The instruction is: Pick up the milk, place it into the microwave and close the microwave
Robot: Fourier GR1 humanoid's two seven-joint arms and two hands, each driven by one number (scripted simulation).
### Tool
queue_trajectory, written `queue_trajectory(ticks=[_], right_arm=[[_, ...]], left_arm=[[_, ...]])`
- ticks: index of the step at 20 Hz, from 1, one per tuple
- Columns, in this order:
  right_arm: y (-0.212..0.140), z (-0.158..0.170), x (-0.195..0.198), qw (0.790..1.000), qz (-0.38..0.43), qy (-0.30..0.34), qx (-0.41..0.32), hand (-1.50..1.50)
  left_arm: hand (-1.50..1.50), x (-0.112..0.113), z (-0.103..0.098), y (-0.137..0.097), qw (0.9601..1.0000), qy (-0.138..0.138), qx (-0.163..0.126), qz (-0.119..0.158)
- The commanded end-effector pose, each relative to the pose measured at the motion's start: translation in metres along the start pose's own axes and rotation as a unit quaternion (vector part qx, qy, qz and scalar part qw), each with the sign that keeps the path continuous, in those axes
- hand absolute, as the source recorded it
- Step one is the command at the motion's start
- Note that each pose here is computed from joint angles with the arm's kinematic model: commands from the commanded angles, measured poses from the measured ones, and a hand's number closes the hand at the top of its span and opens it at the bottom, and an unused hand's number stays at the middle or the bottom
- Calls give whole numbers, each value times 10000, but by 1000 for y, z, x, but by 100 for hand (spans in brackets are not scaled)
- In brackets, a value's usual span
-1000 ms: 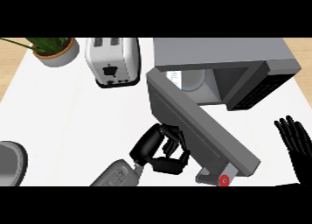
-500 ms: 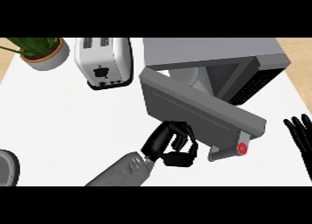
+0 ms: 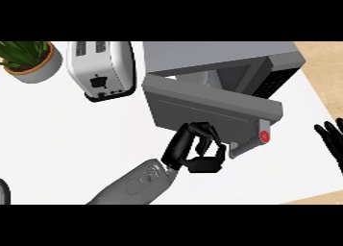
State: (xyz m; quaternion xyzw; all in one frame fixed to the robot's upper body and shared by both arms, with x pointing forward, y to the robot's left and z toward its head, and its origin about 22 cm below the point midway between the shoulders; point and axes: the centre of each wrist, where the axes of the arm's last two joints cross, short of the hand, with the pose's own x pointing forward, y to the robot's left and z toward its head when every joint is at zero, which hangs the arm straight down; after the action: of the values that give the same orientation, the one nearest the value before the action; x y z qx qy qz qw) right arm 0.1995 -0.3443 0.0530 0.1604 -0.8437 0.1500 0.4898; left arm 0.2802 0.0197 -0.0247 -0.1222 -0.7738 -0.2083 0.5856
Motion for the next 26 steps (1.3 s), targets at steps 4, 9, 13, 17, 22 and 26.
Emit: queue_trajectory(ticks=[4,9,13,17,22,26], right_arm=[[-10,-20,19,9994,187,-111,270,-150],[-24,-26,30,9991,299,-198,247,-150],[-38,-46,53,9942,895,-406,426,-150],[-56,-70,95,9678,2372,-702,457,150],[-59,-79,103,9592,2677,-792,452,150],[-68,-83,108,9532,2898,-781,363,150]], left_arm=[[150,20,-29,9,9939,-122,1078,182],[-150,26,-42,11,9902,4,1391,82],[-150,36,-60,16,9867,206,1614,77],[-150,37,-62,22,9783,237,2047,207],[-150,43,-65,21,9741,178,2214,432],[-150,38,-62,22,9713,204,2326,451]])
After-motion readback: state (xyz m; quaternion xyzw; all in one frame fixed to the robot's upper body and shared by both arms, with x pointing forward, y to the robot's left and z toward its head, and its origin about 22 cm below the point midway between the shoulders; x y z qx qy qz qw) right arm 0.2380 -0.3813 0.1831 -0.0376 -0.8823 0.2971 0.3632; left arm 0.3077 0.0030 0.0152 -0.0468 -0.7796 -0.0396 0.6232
